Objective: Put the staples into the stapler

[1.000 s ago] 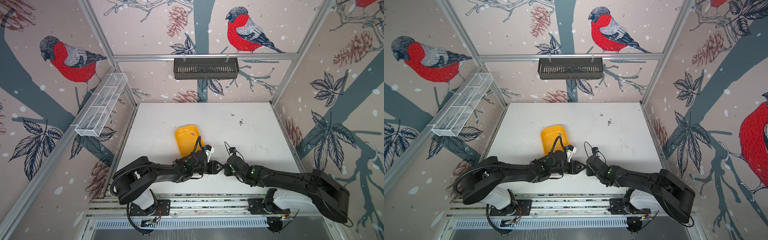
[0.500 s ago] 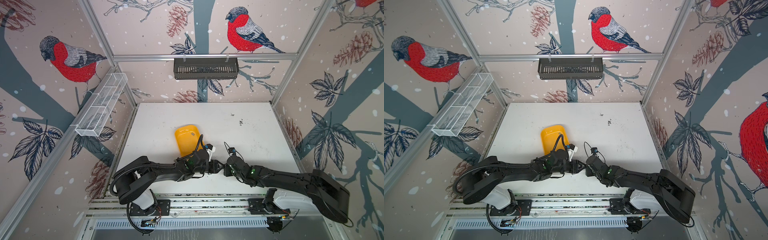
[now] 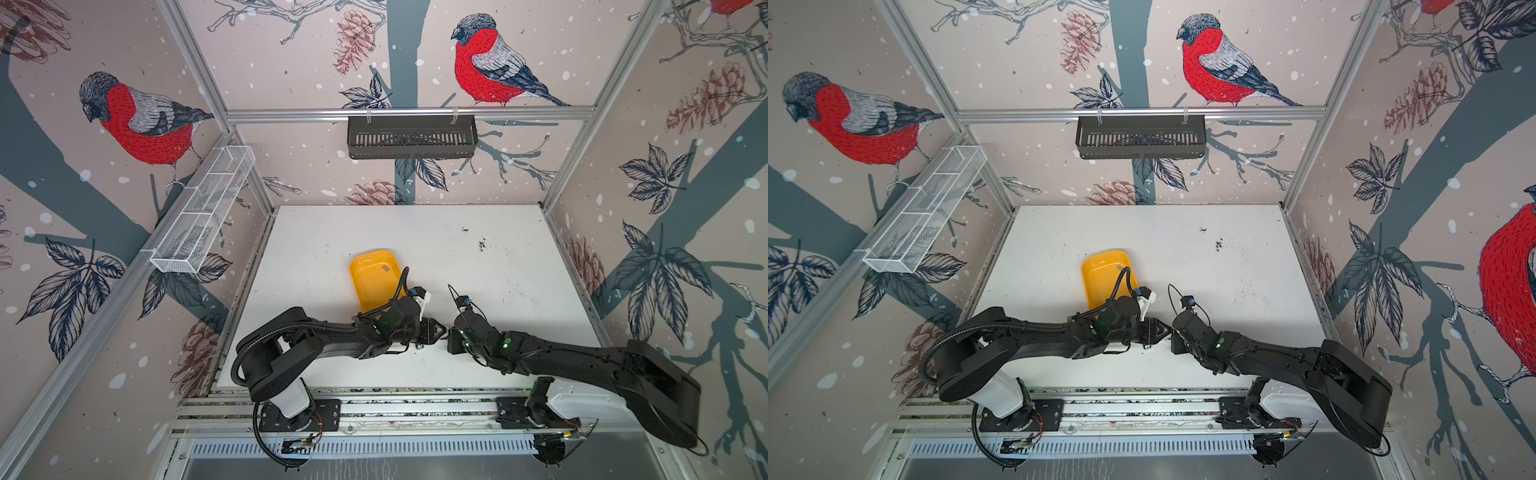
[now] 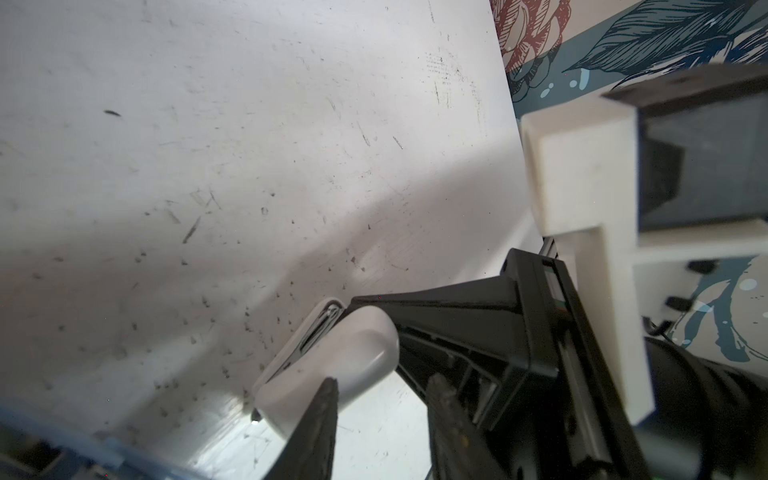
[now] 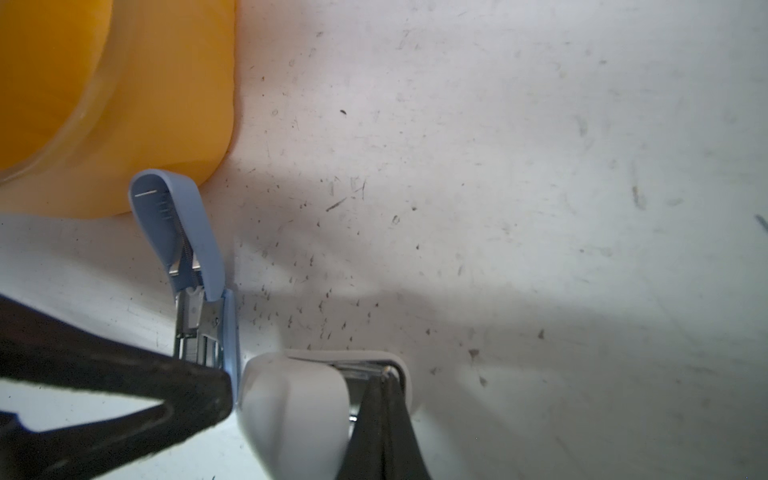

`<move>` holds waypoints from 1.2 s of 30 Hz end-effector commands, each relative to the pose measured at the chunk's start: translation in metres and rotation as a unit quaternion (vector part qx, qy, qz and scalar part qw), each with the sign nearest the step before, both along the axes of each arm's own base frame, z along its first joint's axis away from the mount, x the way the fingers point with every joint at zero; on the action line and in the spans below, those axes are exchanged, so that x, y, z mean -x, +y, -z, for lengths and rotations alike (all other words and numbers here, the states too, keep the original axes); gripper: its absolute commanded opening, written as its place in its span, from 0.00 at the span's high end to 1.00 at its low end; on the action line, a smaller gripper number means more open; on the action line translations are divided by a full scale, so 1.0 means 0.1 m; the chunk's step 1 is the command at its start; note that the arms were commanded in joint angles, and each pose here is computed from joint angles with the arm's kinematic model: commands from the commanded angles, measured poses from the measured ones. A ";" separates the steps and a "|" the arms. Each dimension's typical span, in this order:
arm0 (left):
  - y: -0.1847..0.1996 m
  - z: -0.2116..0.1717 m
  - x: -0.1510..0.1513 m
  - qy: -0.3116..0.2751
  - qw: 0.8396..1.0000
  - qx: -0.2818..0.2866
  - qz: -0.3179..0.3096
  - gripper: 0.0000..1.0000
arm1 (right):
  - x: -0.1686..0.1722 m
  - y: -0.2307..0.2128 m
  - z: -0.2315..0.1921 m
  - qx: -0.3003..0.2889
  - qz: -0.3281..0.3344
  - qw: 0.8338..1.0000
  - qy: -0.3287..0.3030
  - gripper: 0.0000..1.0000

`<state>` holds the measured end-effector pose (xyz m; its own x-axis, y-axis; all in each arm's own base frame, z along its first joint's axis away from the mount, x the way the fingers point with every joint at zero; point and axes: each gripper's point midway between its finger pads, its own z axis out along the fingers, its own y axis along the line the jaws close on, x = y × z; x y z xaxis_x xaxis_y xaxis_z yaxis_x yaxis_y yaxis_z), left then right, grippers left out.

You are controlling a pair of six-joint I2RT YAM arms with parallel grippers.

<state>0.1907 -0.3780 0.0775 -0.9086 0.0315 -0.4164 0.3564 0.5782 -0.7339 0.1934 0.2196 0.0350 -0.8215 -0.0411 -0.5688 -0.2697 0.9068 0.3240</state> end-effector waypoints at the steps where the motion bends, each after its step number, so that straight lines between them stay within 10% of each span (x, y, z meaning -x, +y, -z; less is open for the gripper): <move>1: -0.05 -0.08 -0.02 -0.010 1.000 0.018 0.005 0.64 | 0.00 0.00 -0.04 -0.006 0.001 1.000 -0.005 0.92; 17: 0.08 -0.12 0.16 -0.070 0.994 -0.018 0.079 0.65 | -0.03 -0.09 -0.19 -0.051 0.013 0.998 -0.018 0.82; 36: 0.17 -0.16 0.17 -0.299 0.895 -0.167 0.285 0.38 | 0.12 -0.34 -0.79 -0.159 -0.009 0.984 -0.074 0.54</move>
